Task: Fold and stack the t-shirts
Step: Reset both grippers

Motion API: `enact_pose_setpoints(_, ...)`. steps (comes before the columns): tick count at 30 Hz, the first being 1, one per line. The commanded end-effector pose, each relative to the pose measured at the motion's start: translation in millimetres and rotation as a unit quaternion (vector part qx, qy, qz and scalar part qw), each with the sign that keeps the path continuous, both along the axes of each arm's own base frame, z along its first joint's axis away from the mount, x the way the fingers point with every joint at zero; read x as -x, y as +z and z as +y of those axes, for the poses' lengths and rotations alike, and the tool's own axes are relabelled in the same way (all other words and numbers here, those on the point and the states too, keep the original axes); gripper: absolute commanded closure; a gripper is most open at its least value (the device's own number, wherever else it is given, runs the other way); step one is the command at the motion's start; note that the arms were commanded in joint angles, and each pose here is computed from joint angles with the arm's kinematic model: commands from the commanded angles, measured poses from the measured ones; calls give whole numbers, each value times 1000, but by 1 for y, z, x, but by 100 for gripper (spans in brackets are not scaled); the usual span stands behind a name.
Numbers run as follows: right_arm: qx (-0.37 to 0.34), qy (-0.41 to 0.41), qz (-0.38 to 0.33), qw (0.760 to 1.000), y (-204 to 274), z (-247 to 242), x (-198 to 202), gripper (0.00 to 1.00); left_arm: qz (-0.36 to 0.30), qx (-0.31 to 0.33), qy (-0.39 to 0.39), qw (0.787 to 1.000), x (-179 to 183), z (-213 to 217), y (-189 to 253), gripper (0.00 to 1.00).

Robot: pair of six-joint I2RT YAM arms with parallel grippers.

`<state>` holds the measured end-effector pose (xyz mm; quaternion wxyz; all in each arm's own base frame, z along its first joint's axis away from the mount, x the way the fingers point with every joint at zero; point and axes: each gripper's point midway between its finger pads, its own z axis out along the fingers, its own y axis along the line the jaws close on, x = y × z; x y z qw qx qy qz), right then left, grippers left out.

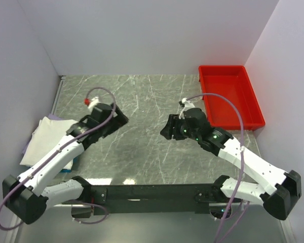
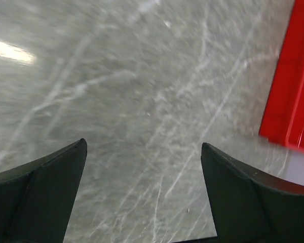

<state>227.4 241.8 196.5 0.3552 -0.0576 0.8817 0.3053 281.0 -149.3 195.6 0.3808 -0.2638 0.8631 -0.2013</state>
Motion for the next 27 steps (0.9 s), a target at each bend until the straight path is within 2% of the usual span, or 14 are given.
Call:
enact_pose_setpoints(1, -14, -81, -52, 995, 23, -23, -16, 35, -60, 30, -27, 997, -9, -41, 14, 1)
enact_pose_setpoints(3, -8, -122, -64, 990, 24, -40, -19, 34, -58, 29, -72, 995, 1, -66, 4, 0)
enact_pose_setpoints(7, -13, -168, -73, 983, 20, -60, -16, 18, -61, 38, -128, 989, 10, -91, -9, 0)
enact_pose_setpoints(17, 1, -208, -83, 975, 5, -81, -14, 15, -82, 28, -162, 983, 15, -98, -14, 0)
enact_pose_setpoints(27, 6, -208, -77, 975, -1, -79, -17, 13, -109, 32, -153, 982, 18, -88, -6, 1)
